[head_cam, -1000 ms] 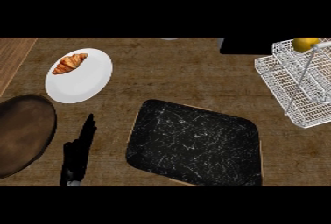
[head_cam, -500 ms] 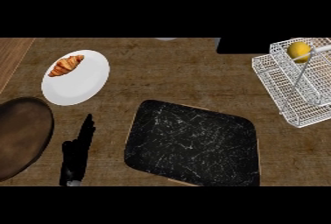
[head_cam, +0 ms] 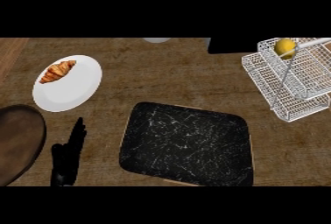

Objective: Pick the lemon from the tray and place it in the tiered basket

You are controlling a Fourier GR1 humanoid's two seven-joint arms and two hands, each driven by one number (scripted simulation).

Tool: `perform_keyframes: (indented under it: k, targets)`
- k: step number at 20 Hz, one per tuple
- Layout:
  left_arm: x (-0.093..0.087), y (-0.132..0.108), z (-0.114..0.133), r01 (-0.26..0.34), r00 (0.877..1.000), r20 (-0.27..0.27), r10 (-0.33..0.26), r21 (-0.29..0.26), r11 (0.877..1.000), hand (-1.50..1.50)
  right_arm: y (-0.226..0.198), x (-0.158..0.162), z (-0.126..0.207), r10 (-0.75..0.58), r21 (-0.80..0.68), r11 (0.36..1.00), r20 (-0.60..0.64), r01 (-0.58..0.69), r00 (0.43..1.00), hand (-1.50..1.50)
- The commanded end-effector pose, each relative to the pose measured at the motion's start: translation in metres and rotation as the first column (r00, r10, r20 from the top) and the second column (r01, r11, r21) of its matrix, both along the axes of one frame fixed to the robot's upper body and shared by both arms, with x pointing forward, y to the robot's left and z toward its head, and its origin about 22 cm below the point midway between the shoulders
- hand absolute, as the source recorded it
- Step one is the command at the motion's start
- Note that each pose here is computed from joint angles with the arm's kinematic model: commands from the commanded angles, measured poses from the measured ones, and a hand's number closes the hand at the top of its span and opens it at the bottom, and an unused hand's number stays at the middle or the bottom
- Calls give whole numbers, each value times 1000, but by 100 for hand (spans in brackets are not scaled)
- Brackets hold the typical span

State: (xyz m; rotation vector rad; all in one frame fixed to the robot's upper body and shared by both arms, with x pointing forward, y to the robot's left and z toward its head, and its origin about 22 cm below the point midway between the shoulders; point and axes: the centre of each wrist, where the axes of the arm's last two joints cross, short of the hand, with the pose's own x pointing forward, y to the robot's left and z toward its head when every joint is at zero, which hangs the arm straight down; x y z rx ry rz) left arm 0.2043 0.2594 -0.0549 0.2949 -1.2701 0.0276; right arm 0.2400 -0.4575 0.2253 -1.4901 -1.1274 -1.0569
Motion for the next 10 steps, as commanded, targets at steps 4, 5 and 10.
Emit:
perform_keyframes:
  k: [4, 5, 10]
  targets:
    - [-13, 15, -2, -48, 999, -3, 48, -4, 999, 0, 21, -114, -3, 6, 5, 1000, -25, -5, 1000, -150]
    - [-14, 18, -2, -42, 999, 2, 42, -2, 999, 0, 28, -130, 4, 6, -8, 1000, -29, -7, 1000, -150]
    - [-13, 11, -7, -27, 1000, -3, 27, 1, 1000, 0, 57, -194, -6, 78, 7, 997, -31, -77, 997, -150]
